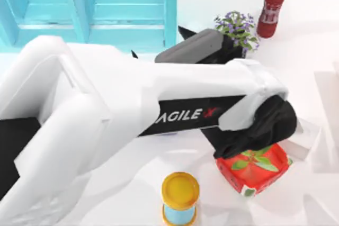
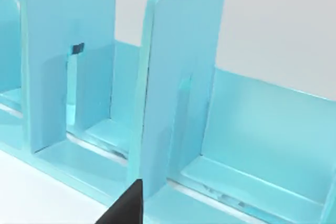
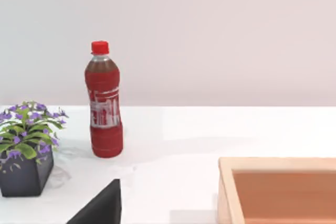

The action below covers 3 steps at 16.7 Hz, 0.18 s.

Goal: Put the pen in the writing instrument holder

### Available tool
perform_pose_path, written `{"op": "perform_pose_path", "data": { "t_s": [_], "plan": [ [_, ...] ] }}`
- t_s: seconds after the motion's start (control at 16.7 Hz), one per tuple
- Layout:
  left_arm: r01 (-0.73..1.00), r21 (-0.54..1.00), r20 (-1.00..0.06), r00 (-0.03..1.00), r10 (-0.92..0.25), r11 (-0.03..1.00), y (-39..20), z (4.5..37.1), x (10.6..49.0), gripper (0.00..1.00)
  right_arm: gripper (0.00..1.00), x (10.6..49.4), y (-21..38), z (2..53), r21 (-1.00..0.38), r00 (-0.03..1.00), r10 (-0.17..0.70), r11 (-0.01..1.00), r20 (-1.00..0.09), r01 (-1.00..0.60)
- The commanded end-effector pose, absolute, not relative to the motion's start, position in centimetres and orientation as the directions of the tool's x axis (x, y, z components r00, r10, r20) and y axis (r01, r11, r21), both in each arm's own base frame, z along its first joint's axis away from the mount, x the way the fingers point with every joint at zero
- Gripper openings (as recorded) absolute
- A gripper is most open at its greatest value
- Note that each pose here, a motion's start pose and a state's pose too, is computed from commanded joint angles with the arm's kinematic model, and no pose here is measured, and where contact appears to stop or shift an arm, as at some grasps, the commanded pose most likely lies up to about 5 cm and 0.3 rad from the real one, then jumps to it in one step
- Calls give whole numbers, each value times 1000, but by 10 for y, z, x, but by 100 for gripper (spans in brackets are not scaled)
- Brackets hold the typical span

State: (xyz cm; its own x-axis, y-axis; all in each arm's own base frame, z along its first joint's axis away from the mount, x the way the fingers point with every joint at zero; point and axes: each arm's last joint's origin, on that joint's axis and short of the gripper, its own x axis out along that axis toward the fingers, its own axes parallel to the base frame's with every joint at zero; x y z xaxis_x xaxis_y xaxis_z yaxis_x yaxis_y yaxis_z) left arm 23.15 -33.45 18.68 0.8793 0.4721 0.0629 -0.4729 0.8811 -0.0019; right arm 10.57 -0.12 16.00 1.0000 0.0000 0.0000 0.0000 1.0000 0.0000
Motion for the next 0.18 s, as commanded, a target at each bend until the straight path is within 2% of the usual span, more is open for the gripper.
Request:
{"op": "perform_pose_path", "data": {
  "t_s": [0.18],
  "plan": [
    [-473,-2,63,879,472,881,-334,187,232,100,100,106,-1,160,0,1000,0,1000,0,0]
  ]
}}
